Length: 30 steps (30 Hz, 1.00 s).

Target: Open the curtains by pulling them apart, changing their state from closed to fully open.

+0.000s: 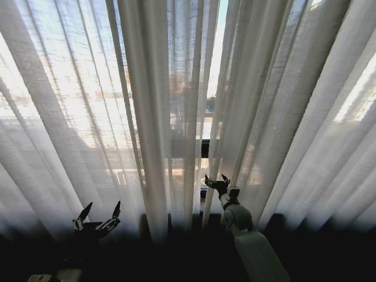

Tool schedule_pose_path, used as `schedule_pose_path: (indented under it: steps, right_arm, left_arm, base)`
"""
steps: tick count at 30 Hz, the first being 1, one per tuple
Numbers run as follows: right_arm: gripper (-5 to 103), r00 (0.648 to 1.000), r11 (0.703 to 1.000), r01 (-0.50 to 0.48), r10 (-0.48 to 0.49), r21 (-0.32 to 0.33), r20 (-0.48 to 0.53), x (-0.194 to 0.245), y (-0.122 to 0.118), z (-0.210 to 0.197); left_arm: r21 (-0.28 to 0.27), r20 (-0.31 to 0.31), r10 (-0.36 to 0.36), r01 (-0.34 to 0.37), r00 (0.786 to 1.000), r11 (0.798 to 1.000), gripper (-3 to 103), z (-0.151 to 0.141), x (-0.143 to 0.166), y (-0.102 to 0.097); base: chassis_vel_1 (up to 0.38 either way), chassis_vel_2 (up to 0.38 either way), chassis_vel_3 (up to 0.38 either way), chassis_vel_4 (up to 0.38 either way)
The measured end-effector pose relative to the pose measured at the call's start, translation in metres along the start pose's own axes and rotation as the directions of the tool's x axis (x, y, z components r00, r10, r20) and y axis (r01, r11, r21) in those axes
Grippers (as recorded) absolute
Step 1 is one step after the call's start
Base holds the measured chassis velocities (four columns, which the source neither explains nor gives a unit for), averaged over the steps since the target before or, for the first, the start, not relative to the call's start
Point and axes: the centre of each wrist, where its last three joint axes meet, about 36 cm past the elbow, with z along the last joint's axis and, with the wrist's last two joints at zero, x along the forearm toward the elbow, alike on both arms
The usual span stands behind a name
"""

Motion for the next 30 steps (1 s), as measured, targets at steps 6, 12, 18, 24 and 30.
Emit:
schedule_pose_path:
  steps: [6,12,18,24,30]
  right_arm:
    - [100,0.999,0.999,-0.037,0.037,0.002,0.008,-0.029,-0.007,-0.003]
    - [100,0.997,0.997,-0.075,0.075,-0.003,0.029,-0.048,-0.009,-0.006]
    - [85,0.996,0.997,-0.077,0.078,-0.028,0.033,-0.049,-0.012,-0.01]
    - [63,0.996,0.997,-0.076,0.077,-0.032,0.037,-0.046,-0.015,-0.01]
    - [41,0.997,0.997,-0.062,0.064,-0.053,0.036,-0.042,-0.013,-0.01]
  left_arm:
    - [-0.001,-0.002,0.001,-0.001,1.0,1.0,100,-0.002,-0.001,-0.001]
    - [-0.001,-0.002,-0.001,0.001,1.0,1.0,100,-0.003,0.0,-0.001]
    - [-0.001,-0.003,-0.002,0.002,1.0,1.0,100,-0.003,0.0,-0.001]
    - [0.002,-0.002,0.001,-0.001,1.0,1.0,100,-0.003,-0.001,-0.002]
    - [0.001,-0.001,-0.001,0.001,1.0,1.0,100,-0.003,-0.001,-0.002]
  base:
    - [0.0,0.0,0.0,0.0]
    - [0.0,0.0,0.0,0.0]
    - [0.0,0.0,0.0,0.0]
    - [0.0,0.0,0.0,0.0]
    - [0.0,0.0,0.0,0.0]
